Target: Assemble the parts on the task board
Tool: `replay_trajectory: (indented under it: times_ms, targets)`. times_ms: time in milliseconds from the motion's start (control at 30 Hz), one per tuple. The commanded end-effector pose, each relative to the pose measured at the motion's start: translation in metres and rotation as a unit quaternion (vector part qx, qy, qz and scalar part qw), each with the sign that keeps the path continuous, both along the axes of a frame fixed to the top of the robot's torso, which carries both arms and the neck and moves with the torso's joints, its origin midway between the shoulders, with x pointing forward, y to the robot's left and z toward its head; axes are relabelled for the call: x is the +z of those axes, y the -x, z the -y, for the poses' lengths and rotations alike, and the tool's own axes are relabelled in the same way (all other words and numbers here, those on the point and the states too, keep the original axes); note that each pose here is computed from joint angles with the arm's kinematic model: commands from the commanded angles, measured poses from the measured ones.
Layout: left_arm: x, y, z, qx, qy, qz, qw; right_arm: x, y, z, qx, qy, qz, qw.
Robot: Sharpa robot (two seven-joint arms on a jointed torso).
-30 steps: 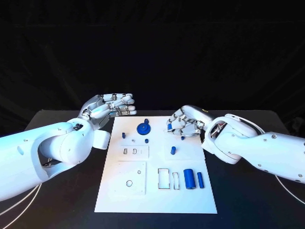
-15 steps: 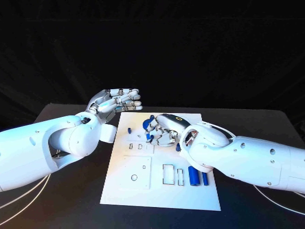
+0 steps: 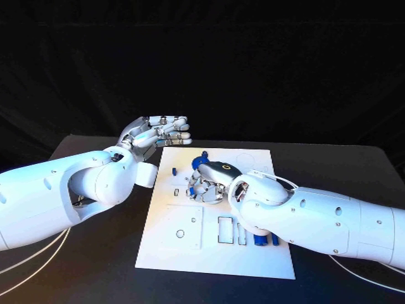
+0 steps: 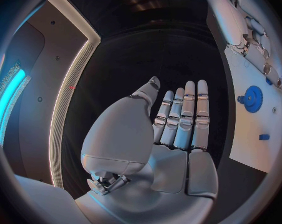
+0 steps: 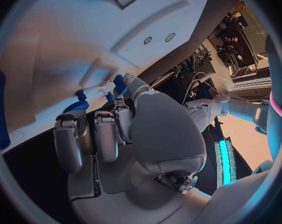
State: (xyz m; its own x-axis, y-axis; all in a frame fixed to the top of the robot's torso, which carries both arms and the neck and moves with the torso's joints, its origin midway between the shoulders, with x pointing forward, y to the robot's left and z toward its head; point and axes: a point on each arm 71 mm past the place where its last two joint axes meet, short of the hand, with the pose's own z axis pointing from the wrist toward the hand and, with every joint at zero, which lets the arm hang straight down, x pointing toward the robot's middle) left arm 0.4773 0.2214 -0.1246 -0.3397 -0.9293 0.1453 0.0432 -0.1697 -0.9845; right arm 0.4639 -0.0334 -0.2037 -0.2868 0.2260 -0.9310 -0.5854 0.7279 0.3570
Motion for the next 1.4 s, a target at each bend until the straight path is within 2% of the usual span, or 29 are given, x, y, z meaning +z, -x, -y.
replay_trajectory:
  times_ms: [33, 633, 1400]
  targets:
    - [0.0013, 0.0009, 0.002, -0.009, 0.005, 0.005, 1.0, -0.0032, 0.0, -0.0002, 0.001, 0.025, 0.007, 1.0]
    - [0.0014, 0.0013, 0.0021, -0.01, 0.005, 0.004, 1.0, -0.0108, -0.0023, 0.0004, -0.007, 0.041, 0.001, 0.999]
    - [0.0014, 0.0013, 0.0013, -0.009, 0.005, 0.004, 1.0, -0.0118, -0.004, 0.0034, -0.022, 0.044, -0.002, 0.999]
